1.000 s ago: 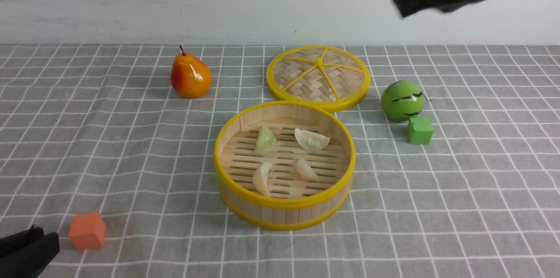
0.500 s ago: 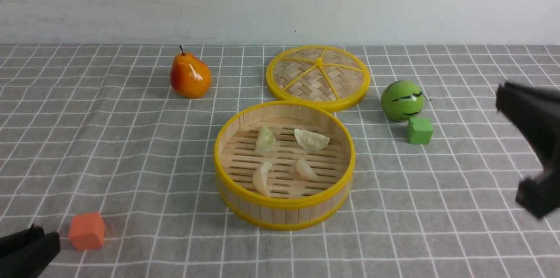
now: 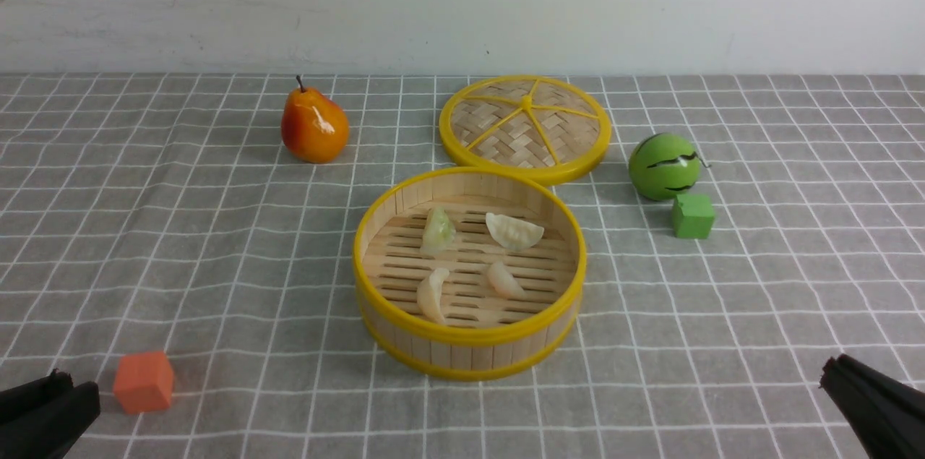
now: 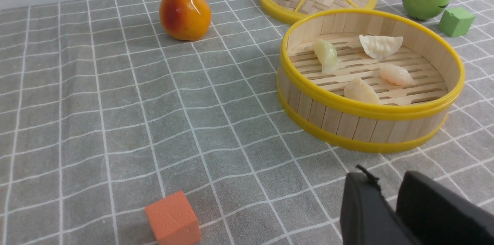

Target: Put the dumplings into the steamer on the table with the grey tablecloth.

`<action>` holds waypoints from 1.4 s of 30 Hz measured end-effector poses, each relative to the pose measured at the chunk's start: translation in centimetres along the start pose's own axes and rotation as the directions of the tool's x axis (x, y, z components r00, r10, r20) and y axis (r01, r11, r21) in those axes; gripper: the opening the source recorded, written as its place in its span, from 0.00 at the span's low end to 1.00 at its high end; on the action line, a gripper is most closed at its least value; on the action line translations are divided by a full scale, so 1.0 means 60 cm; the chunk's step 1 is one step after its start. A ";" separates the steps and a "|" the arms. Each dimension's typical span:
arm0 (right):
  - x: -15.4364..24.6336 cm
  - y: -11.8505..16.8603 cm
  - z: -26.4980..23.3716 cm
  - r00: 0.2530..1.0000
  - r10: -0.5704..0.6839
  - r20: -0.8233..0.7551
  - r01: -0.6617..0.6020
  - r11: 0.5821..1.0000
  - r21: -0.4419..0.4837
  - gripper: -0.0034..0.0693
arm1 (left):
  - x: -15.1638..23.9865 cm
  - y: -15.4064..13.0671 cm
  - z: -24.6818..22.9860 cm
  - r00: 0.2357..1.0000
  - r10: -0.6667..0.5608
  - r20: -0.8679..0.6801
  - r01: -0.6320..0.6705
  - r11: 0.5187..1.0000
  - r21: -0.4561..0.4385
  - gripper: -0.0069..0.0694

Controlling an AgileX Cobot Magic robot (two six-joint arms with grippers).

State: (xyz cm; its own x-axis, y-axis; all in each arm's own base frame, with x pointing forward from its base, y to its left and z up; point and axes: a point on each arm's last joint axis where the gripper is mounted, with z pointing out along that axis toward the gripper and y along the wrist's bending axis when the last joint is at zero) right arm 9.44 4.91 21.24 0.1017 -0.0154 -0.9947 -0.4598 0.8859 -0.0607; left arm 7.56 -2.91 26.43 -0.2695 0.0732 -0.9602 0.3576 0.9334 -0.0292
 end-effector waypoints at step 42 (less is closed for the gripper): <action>0.058 -0.027 -0.100 0.904 0.330 -0.272 -0.194 0.882 0.429 0.06 | 0.000 0.000 0.000 1.000 0.000 0.001 0.000 1.000 0.000 0.32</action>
State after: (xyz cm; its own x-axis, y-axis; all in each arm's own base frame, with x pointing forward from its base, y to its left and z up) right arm 5.24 0.65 17.35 -0.2999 0.1527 -0.9417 -0.0474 0.9835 0.1746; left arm 7.57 -2.91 26.44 -0.2684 0.0728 -0.9605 0.3580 0.9333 -0.0293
